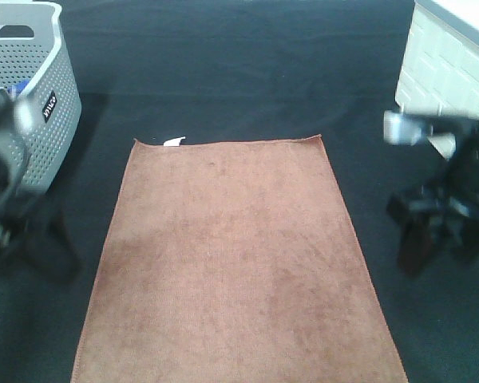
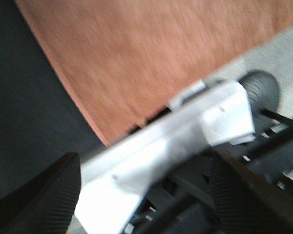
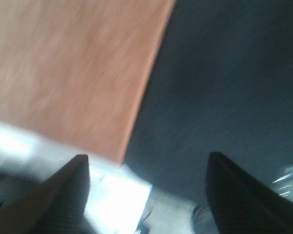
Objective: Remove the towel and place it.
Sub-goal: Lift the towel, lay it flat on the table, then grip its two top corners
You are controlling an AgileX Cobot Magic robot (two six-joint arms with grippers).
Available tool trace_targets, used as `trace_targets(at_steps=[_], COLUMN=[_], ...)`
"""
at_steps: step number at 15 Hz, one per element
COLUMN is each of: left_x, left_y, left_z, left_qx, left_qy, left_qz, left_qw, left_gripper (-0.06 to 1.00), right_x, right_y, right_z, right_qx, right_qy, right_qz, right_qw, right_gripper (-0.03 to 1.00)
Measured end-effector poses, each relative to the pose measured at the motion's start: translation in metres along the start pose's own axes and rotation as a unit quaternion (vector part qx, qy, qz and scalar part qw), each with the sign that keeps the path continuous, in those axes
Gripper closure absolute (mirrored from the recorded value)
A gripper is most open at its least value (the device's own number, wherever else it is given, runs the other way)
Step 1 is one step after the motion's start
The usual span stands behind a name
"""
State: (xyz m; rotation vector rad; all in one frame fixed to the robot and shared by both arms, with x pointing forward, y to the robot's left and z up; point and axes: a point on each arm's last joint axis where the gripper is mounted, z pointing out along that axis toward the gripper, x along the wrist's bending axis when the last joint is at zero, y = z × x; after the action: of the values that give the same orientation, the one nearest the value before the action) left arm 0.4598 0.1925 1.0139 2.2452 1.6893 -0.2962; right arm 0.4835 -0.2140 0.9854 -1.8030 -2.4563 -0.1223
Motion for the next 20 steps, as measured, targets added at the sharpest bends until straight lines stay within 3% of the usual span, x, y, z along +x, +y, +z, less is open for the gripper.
trace_targets(at_steps=[1,2,4,10,12,13,16,17,20], left_x=[0.002,0.003,0.005,0.015,0.019,0.021,0.029,0.039,0.074], left_y=[0.017,0.052,0.081,0.117,0.148,0.179,0.214,0.225,0.247], left_z=[-0.007,-0.017,-0.020,-0.012,-0.002,0.008,0.031,0.045,0.079], left_qx=[-0.015,-0.041,-0.074,-0.122,-0.120,-0.112,-0.076,-0.043,-0.026], left_qy=[0.029,0.064,0.090,0.108,0.111,0.109,0.108,0.108,0.102], left_qz=[0.010,0.016,0.028,0.014,0.014,0.018,0.018,0.009,-0.013], left_qw=[0.999,0.997,0.993,0.987,0.986,0.988,0.991,0.993,0.994], left_gripper=[0.25,0.25,0.25,0.24,0.24,0.24,0.24,0.24,0.24], right_x=[-0.006,-0.030,-0.053,-0.059,-0.060,-0.063,-0.067,-0.070,-0.079], right_y=[0.013,0.040,0.060,0.078,0.091,0.113,0.143,0.154,0.186], right_z=[-0.008,-0.025,-0.039,-0.059,-0.057,-0.053,-0.043,-0.033,0.005], right_qx=[-0.017,-0.046,-0.083,-0.157,-0.172,-0.177,-0.181,-0.171,-0.126], right_qy=[-0.013,-0.004,0.008,0.011,0.024,0.039,0.057,0.061,0.075], right_qz=[0.010,0.060,0.100,0.120,0.126,0.118,0.111,0.110,0.084], right_qw=[1.000,0.997,0.991,0.980,0.977,0.976,0.976,0.977,0.986], right_gripper=[0.32,0.34,0.34,0.32,0.30,0.30,0.30,0.30,0.30])
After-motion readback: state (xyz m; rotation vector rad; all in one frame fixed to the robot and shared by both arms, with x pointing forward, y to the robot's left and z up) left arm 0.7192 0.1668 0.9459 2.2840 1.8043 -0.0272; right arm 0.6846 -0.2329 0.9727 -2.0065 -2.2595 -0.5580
